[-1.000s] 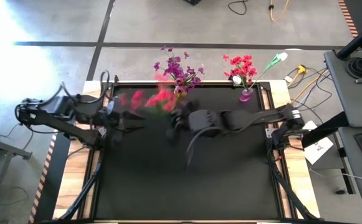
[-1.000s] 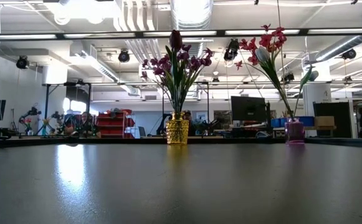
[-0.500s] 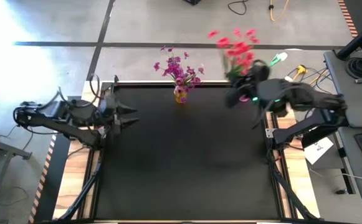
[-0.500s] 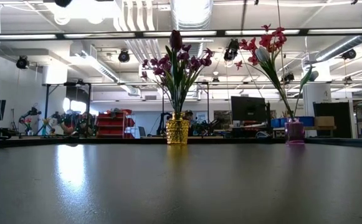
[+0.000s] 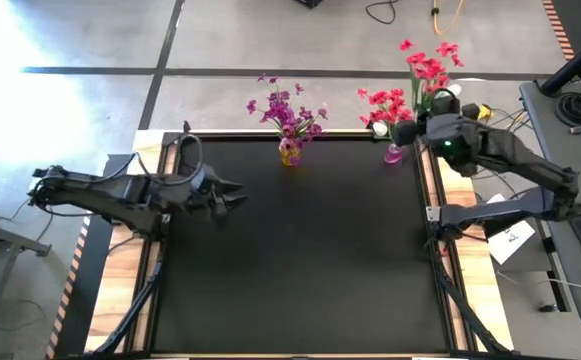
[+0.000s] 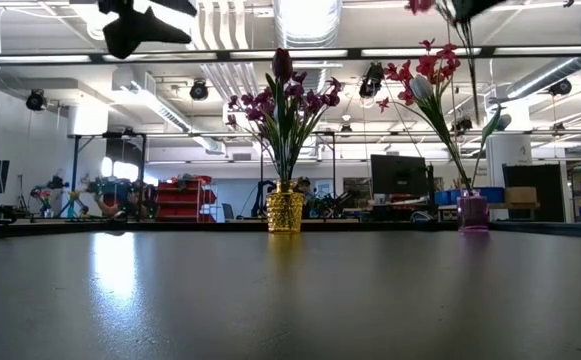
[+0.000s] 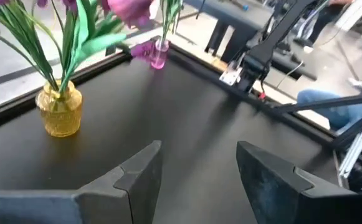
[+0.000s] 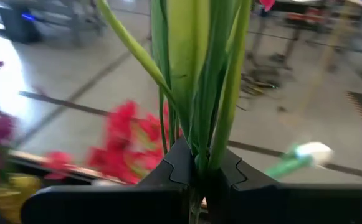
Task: Sort flowers into vase by color
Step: Put the red flowers into the violet flower vase
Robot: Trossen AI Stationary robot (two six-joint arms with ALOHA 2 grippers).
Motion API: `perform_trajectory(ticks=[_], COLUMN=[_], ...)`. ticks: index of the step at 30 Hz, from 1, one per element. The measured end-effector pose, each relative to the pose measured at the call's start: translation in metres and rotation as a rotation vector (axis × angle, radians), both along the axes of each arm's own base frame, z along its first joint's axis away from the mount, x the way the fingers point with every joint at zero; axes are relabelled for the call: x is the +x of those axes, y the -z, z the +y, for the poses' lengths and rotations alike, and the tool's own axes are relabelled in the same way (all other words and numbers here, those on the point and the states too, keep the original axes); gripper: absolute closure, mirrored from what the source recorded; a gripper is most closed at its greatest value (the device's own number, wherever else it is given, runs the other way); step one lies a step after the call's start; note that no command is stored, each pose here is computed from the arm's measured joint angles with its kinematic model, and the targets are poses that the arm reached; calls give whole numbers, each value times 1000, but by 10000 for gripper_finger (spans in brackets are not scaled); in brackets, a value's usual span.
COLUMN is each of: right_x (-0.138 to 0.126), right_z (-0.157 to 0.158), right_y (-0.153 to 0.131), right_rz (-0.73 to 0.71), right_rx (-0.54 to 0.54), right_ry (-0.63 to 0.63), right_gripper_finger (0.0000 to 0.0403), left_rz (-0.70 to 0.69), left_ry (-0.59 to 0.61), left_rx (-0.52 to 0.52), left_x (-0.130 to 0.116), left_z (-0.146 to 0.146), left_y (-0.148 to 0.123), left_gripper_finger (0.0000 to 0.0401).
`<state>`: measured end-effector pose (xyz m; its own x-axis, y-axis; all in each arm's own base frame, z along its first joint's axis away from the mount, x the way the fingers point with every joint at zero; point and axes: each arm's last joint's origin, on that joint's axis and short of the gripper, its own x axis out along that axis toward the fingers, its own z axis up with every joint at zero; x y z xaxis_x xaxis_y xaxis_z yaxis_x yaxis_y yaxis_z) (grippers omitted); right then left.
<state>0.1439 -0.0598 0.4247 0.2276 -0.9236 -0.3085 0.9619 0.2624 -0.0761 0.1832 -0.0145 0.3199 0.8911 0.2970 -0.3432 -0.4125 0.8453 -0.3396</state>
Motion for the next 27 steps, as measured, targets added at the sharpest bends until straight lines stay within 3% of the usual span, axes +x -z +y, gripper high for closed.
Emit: perform_trajectory(ticks=[7,12,20,27], right_x=[-6,-5,-18,-19], right_z=[-34,-58,-84,-85], right_y=[56,83,109,106], right_rz=[123,96,35,-40], right_rx=[36,-22,-15,-65], right_ry=[155,143,176,173], right_gripper_finger=[390,390,390,390], left_rz=[36,52,89,91], left_ry=[-58,-103,-130,-167], left_rx=[14,17,56,63], left_x=[14,19,18,21], left_z=[7,16,25,33], left_y=[2,-3,-17,-22], left_gripper_finger=[211,211,211,211])
